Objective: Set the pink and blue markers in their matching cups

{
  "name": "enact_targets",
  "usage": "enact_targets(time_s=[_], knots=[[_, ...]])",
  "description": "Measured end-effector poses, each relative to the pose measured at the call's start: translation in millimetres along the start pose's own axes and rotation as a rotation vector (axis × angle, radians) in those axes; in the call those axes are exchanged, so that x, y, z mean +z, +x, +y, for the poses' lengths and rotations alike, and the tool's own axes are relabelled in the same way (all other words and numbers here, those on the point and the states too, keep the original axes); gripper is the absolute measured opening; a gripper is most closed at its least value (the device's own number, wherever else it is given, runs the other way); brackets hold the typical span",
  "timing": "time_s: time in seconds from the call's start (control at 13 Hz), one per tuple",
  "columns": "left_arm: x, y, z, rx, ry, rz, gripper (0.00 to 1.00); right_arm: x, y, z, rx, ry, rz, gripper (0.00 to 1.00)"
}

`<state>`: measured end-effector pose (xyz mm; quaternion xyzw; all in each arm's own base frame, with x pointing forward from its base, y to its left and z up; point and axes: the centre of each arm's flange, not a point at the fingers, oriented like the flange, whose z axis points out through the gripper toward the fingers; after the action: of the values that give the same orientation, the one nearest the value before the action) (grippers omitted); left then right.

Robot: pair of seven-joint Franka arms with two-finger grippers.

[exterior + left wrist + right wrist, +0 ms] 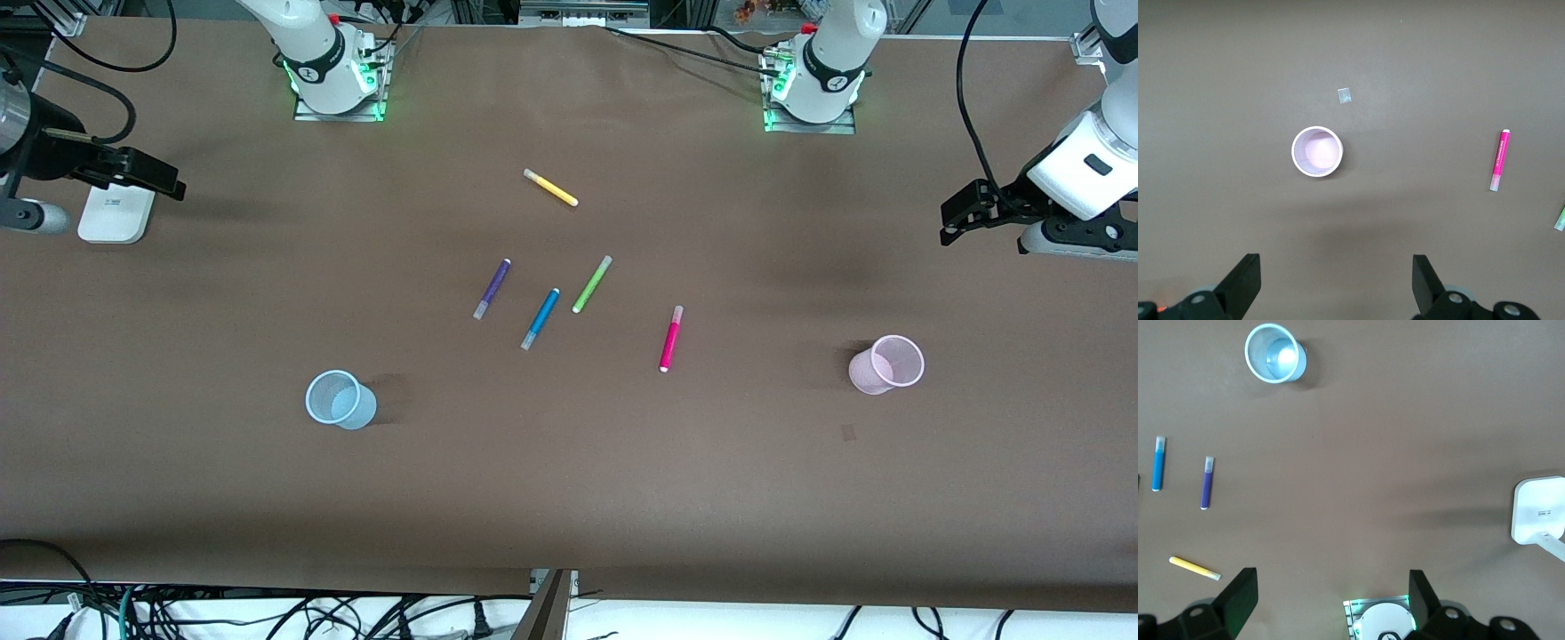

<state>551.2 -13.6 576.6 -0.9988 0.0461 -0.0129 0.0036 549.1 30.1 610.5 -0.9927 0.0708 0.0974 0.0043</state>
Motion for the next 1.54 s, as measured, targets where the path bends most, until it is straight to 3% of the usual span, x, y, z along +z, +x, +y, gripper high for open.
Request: enact_targets(time_s=[0.54,1.08,1.31,1.54], knots=[[3,1,5,0.009,0.000,-0.005,1.00,19,1,-54,-0.082,-0.024,-0.023,1.00],[9,3,13,0.023,-0.002,-0.024,1.00,82,18,-166,0.008,-0.050,0.008,1.00],[45,15,36,0.067,-0.006,-0.095,1.00,114,30,-199,0.030,-0.050,0.020,1.00],[114,36,75,0.134,-0.015,-0.187,1.00,142,37,-232,0.094,-0.024,0.045,1.00]])
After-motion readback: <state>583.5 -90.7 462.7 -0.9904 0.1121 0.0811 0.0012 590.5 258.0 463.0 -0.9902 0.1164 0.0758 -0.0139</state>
